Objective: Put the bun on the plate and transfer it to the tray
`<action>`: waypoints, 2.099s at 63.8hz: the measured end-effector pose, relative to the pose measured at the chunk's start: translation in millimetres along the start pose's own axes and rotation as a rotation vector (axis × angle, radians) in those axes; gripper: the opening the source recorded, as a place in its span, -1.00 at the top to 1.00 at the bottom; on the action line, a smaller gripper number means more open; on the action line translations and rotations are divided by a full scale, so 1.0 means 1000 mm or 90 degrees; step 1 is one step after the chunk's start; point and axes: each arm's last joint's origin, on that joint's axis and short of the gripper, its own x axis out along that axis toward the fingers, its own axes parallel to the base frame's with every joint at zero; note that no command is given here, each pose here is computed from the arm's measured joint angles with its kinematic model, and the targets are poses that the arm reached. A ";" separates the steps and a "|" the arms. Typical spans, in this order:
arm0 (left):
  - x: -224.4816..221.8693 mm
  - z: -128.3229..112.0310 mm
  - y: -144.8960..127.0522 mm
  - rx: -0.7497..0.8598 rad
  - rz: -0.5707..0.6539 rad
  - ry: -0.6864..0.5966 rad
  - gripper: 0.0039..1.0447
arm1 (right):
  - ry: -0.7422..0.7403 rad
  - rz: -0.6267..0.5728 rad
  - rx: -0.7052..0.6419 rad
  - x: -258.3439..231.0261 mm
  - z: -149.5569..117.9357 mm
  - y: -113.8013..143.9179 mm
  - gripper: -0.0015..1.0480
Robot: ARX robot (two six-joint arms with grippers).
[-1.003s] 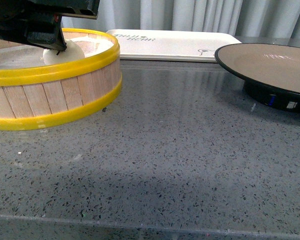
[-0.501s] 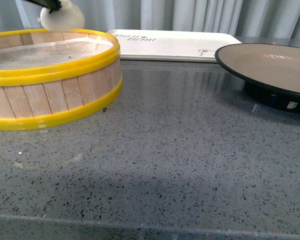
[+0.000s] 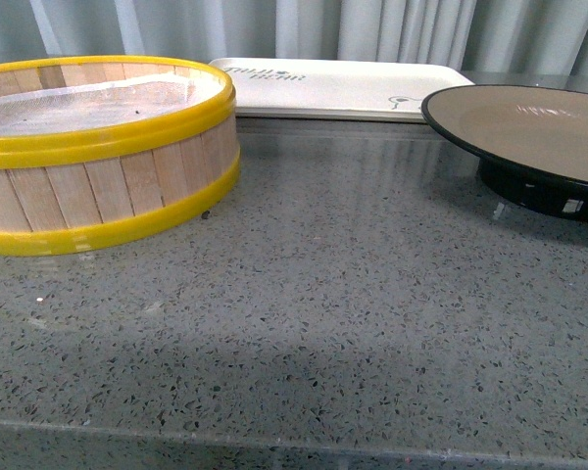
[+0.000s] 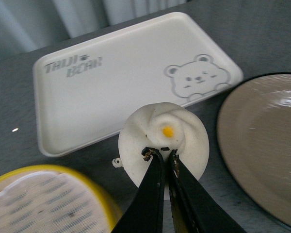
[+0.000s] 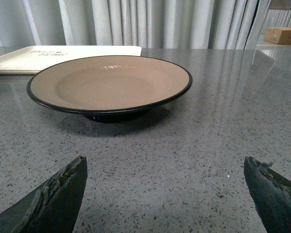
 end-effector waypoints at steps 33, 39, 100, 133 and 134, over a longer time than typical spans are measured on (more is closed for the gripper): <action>0.066 -0.024 -0.116 0.075 -0.090 0.026 0.93 | 0.000 0.000 0.000 0.000 0.000 0.000 -0.84; 0.073 -0.030 -0.119 0.080 -0.091 0.034 0.93 | 0.000 0.000 0.000 0.000 0.000 0.000 -0.84; 0.069 -0.026 -0.123 0.004 -0.147 0.064 -0.90 | 0.000 0.000 0.000 0.000 0.000 0.000 -0.84; -0.108 -0.074 0.054 -0.026 0.005 -0.088 -0.88 | 0.000 0.000 0.000 0.000 0.000 0.000 -0.84; -0.110 -0.077 0.056 -0.024 0.007 -0.087 -0.88 | 0.000 0.000 0.000 0.000 0.000 0.000 -0.84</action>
